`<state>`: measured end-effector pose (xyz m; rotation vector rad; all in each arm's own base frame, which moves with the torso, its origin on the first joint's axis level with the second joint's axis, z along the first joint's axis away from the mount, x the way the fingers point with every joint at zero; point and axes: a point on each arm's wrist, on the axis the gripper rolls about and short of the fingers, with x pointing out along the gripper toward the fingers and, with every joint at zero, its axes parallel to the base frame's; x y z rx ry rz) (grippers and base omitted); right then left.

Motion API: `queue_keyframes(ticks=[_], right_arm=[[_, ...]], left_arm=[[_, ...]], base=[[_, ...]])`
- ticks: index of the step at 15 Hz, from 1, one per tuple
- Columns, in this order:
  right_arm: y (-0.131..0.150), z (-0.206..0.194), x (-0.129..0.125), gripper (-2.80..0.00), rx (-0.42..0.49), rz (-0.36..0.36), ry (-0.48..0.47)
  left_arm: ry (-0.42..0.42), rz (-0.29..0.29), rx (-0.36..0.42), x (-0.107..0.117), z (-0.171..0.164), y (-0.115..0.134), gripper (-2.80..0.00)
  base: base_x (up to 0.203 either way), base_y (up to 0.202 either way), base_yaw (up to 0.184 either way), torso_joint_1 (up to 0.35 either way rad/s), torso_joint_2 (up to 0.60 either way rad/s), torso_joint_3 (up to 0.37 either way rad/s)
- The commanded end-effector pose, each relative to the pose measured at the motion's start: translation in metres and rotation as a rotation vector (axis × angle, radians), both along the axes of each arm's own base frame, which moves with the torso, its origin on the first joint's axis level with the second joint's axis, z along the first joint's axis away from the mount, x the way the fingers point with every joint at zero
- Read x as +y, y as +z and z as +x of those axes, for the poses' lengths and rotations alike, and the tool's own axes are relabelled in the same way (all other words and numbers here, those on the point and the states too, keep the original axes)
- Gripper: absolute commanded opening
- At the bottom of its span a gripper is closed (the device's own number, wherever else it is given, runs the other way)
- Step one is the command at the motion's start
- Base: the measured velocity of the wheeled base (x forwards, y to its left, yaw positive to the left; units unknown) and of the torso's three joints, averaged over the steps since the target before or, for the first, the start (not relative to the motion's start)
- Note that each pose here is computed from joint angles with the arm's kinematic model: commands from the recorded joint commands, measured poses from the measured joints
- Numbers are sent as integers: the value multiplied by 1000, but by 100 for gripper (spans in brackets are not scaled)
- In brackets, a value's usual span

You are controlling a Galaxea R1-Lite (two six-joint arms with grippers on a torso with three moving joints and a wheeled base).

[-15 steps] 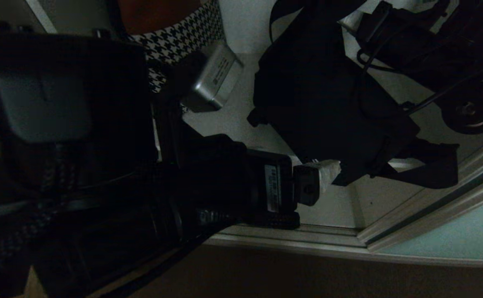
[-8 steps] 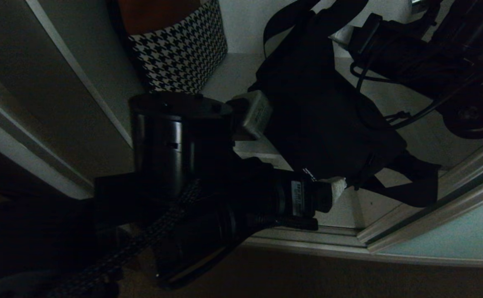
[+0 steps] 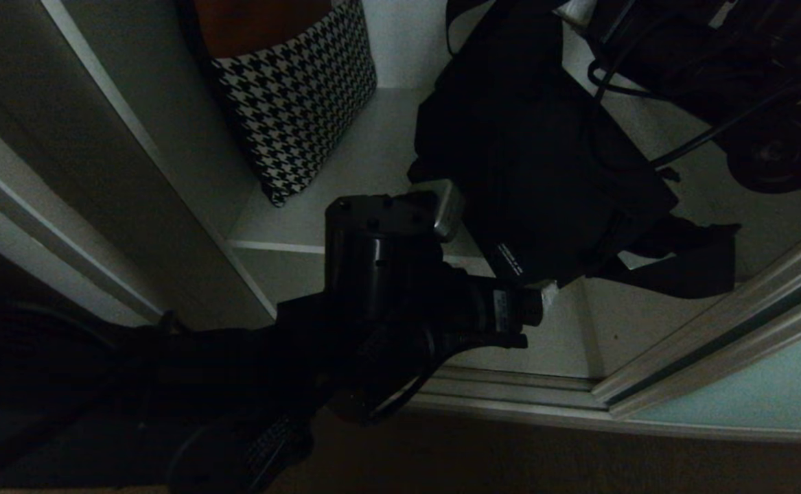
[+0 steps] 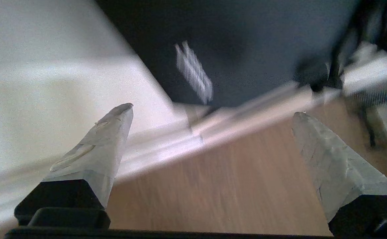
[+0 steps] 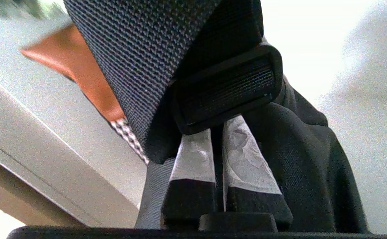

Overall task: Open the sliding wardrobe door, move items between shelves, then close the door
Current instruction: Place the bag on the higher shelf

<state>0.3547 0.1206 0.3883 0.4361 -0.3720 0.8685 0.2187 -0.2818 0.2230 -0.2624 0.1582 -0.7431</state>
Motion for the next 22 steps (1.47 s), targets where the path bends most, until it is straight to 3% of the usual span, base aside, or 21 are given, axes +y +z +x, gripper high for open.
queue_keyframes(ticks=[1, 6, 7, 14, 17, 18, 20, 22], right_arm=[[-11, 10, 4, -280, 28, -8, 6], [-11, 10, 5, -280, 28, -10, 6], [-10, 10, 6, -280, 28, -10, 9], [-12, 19, 7, -280, 20, -8, 7], [-9, 26, 3, -280, 36, -20, -7], [-7, 25, -1, -280, 27, -19, -14], [-8, 28, -6, -280, 12, -12, -33], [-5, 28, -12, -280, -15, -1, -47]], left_arm=[[26, -20, -25, -5, 14, -8, 0], [45, -99, -135, 12, 5, 35, 0], [44, -90, -129, 12, 6, 35, -280], [69, -95, -125, 7, 29, 35, -280], [56, -36, -61, 0, 32, 3, -280], [51, -31, -57, 5, 26, 2, -280], [53, -68, -97, 15, 16, 18, -280], [73, -69, -180, 24, 8, 36, -280]], base=[[0, 0, 0, 0, 0, 0], [0, 0, 0, 0, 0, 0], [0, 0, 0, 0, 0, 0], [0, 0, 0, 0, 0, 0], [0, 0, 0, 0, 0, 0], [0, 0, 0, 0, 0, 0], [0, 0, 0, 0, 0, 0], [0, 0, 0, 0, 0, 0]])
